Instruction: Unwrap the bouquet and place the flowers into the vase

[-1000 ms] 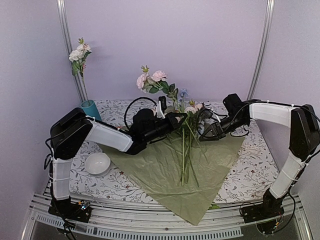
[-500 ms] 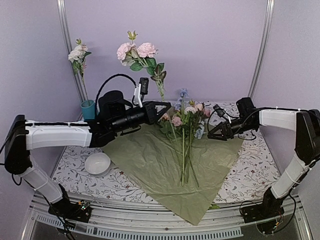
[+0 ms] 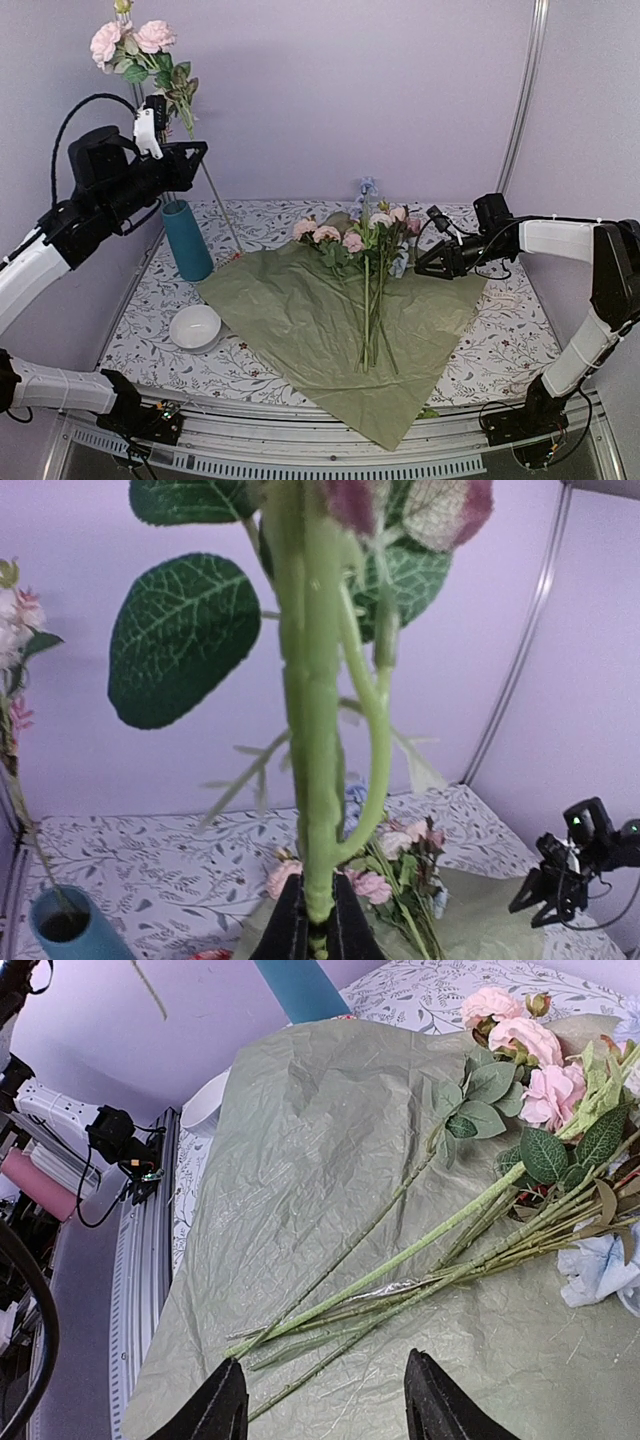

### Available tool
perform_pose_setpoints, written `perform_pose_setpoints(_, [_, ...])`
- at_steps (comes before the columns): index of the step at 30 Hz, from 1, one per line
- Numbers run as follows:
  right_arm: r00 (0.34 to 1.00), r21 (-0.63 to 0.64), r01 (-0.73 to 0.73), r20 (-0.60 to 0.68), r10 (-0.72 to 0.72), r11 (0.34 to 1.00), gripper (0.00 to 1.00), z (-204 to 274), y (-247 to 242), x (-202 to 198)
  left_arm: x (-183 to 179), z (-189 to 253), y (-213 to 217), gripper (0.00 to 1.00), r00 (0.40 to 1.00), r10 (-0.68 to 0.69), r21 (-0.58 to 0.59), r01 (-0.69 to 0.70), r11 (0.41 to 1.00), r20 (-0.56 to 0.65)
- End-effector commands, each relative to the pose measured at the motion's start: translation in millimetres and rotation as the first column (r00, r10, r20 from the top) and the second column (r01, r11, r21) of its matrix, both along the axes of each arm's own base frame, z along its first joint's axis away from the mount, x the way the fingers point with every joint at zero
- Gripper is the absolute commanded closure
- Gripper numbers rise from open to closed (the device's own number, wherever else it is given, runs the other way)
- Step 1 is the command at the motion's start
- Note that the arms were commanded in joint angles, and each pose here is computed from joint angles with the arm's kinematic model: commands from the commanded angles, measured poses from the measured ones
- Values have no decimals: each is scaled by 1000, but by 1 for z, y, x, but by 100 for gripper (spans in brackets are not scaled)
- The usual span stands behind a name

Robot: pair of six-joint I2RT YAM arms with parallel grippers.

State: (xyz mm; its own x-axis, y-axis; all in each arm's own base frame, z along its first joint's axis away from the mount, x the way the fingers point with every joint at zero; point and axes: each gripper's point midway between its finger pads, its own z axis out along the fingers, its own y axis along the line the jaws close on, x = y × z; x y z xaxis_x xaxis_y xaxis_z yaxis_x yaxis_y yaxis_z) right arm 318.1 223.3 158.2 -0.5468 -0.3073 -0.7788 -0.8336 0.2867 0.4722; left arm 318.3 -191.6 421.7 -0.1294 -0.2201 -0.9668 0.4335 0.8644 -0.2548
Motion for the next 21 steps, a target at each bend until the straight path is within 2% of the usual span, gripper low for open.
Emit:
perform_pose_setpoints(1, [1000,8,-16,18,15,1000,45,0,1,-1,17,24,52,100,981,191,177,-195,965,39])
perform_pose_setpoints(5, [1000,-1,-11,25,11,1000,45,0,1,0,43,52,91,100,928,362,242,-373,896,92])
perform_pose_setpoints(7, [1000,-4,-9,28,9,1000,45,0,0,0,53,61,114,100,876,474,239,-482,843,94])
perform_pose_setpoints(11, [999,-13,-4,42,5,1000,45,1,-1,0,67,72,144,100,815,565,214,-579,786,129])
perform_pose_setpoints(21, [999,-27,1,50,0,1000,45,0,-3,0,114,52,210,100,768,629,114,-640,760,121])
